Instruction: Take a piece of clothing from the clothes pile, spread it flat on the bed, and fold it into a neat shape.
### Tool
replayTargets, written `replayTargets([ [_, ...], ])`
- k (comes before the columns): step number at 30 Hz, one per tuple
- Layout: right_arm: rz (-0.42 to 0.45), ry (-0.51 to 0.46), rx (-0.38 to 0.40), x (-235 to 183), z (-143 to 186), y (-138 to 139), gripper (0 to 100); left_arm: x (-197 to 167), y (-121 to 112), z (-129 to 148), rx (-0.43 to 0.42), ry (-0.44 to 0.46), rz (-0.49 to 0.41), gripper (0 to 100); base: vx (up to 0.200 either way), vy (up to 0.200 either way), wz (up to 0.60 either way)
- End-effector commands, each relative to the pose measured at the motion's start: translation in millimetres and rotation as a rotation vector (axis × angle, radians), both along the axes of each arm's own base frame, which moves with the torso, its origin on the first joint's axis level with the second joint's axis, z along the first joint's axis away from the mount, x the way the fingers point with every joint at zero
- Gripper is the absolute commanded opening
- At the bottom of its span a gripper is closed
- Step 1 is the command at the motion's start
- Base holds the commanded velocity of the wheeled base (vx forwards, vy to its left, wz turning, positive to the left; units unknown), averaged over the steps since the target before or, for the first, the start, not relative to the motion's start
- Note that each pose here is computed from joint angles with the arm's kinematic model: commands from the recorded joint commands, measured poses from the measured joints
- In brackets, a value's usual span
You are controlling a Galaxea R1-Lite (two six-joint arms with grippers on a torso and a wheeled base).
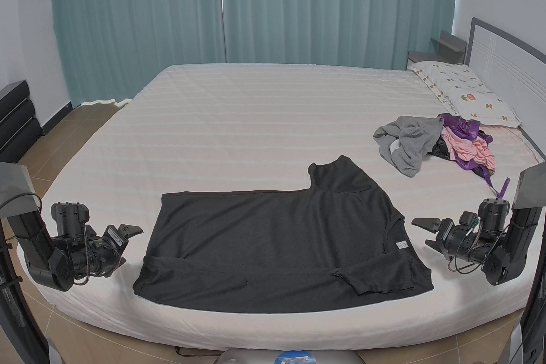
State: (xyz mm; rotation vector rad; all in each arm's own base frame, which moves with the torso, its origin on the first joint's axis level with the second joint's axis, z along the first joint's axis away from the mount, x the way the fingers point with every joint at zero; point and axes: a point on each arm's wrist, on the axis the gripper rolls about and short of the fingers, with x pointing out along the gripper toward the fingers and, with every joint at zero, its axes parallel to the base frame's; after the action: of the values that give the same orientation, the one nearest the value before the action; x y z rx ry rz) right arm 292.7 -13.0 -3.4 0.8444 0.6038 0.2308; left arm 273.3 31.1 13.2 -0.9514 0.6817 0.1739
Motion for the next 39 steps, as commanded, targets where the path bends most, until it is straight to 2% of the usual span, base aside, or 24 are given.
replayTargets([
  [1, 0.002, 0.001, 0.001, 0, 0, 0, 100, 0, 0, -1, 0.002, 0.004, 0.001, 100, 0.000, 0.000, 0.00],
  [11, 0.002, 0.001, 0.000, 0, 0, 1, 100, -1, -2, -1, 0.002, 0.008, -0.009, 100, 0.000, 0.000, 0.00],
  [17, 0.002, -0.001, 0.000, 0, 0, 1, 100, -3, -3, 4, 0.004, -0.009, -0.014, 100, 0.200, 0.000, 0.00],
  [21, 0.002, -0.004, 0.000, 0, 1, 1, 100, -2, -3, 7, 0.005, -0.020, -0.015, 100, 0.000, 0.000, 0.00],
  [27, 0.002, -0.005, 0.000, 0, 1, 1, 100, 4, -17, 10, 0.006, -0.044, -0.065, 100, 0.000, 0.000, 0.00],
  [35, 0.000, -0.002, 0.000, 0, 1, 0, 100, 38, -28, 13, 0.012, -0.116, -0.108, 100, 0.000, 0.000, 0.00],
  [39, 0.000, -0.001, 0.000, 0, 0, 0, 100, 79, -29, 2, 0.015, -0.150, -0.115, 100, 0.000, 0.000, 0.00],
])
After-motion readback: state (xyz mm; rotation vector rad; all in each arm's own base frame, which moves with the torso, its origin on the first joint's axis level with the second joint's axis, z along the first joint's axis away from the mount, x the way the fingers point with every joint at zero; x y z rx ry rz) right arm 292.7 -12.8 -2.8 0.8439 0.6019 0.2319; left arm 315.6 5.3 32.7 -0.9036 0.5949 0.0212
